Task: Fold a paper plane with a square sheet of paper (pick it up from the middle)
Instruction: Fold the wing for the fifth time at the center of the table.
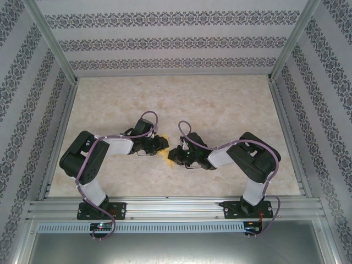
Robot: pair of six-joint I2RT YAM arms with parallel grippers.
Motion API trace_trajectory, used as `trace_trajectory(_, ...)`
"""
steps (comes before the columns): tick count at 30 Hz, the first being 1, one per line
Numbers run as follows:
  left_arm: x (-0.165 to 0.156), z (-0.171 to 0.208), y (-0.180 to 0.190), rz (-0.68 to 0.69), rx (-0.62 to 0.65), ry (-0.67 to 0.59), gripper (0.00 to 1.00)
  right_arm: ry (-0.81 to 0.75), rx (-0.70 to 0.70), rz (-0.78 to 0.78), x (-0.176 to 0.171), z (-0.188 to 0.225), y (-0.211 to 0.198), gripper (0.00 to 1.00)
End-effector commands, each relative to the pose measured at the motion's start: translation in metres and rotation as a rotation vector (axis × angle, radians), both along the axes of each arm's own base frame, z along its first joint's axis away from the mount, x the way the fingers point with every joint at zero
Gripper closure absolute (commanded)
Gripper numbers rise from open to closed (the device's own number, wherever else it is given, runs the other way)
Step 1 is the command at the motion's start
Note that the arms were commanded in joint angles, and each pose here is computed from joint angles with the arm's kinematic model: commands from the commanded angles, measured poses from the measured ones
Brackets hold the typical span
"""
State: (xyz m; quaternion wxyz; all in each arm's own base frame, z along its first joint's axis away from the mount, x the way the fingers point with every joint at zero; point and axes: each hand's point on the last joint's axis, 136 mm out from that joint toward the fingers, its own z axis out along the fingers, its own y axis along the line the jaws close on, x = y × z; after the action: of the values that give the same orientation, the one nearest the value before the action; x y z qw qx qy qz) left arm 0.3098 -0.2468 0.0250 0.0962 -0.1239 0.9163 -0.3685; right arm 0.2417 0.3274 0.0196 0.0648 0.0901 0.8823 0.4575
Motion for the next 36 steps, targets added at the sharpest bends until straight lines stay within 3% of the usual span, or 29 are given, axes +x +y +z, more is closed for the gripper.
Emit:
trace_trajectory(1,-0.015,-0.027,0.015,0.006,0.112,0.066,0.68,0.06,-0.126,0.022,-0.018,-0.028,-0.019,0.87)
trace_trajectory(10,-0.007,0.018,0.002,-0.012,-0.006,-0.046,0.64,0.054,-0.148,0.054,-0.018,-0.027,-0.014,1.0)
trace_trajectory(14,-0.004,0.029,0.002,-0.015,-0.001,-0.072,0.62,0.065,-0.149,0.056,-0.017,-0.027,-0.013,1.0)
trace_trajectory(19,-0.003,0.049,-0.015,-0.059,-0.117,-0.119,0.59,0.081,-0.182,0.059,-0.018,-0.033,-0.017,1.0)
trace_trajectory(22,-0.004,0.057,-0.014,-0.07,-0.117,-0.146,0.57,0.086,-0.183,0.058,-0.018,-0.034,-0.017,1.0)
trace_trajectory(36,0.007,0.022,-0.017,-0.067,-0.06,-0.083,0.58,0.095,-0.188,0.062,-0.019,-0.035,-0.018,1.0)
